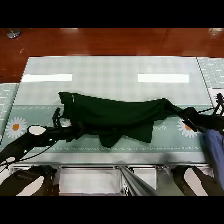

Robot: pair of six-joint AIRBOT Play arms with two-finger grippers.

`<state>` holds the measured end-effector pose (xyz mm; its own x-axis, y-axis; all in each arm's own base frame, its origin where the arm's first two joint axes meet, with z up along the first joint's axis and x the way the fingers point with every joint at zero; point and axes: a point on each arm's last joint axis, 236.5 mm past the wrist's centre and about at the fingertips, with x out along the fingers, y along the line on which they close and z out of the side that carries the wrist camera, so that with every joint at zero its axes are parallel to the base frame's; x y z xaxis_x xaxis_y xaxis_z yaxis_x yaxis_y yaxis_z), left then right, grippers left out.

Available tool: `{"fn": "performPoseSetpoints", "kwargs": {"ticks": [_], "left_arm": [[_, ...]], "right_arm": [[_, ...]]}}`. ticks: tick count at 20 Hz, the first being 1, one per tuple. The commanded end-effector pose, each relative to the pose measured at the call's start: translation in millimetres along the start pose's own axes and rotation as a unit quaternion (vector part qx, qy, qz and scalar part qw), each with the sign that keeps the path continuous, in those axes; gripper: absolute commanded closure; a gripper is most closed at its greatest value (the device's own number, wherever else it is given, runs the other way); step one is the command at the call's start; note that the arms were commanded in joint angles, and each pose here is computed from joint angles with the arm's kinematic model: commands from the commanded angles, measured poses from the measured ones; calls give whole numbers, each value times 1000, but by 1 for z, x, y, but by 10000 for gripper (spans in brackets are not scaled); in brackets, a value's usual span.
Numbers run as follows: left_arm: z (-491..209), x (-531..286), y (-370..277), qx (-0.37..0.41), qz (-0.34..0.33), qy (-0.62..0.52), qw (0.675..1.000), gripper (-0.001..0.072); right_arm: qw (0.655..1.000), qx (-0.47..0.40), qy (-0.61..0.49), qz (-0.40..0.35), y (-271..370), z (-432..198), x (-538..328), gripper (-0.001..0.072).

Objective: Fold the shirts.

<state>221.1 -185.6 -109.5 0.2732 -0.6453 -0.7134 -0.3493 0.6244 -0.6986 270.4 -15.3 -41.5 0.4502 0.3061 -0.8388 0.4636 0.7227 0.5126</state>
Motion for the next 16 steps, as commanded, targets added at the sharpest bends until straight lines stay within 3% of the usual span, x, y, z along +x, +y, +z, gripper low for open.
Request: {"fn": "performPoseSetpoints", "kwargs": {"ticks": [1, 7, 16], "left_arm": [[-4, 1, -14, 37, -17, 11, 999, 683], [2, -1, -28, 43, -30, 6, 999, 683], [6, -2, -32, 45, -34, 2, 998, 683]], "right_arm": [[1000, 6, 16, -14, -9, -4, 6, 91], [998, 48, -20, -36, -26, 52, 4, 92], [994, 57, 94, -20, -19, 61, 62, 92]]}}
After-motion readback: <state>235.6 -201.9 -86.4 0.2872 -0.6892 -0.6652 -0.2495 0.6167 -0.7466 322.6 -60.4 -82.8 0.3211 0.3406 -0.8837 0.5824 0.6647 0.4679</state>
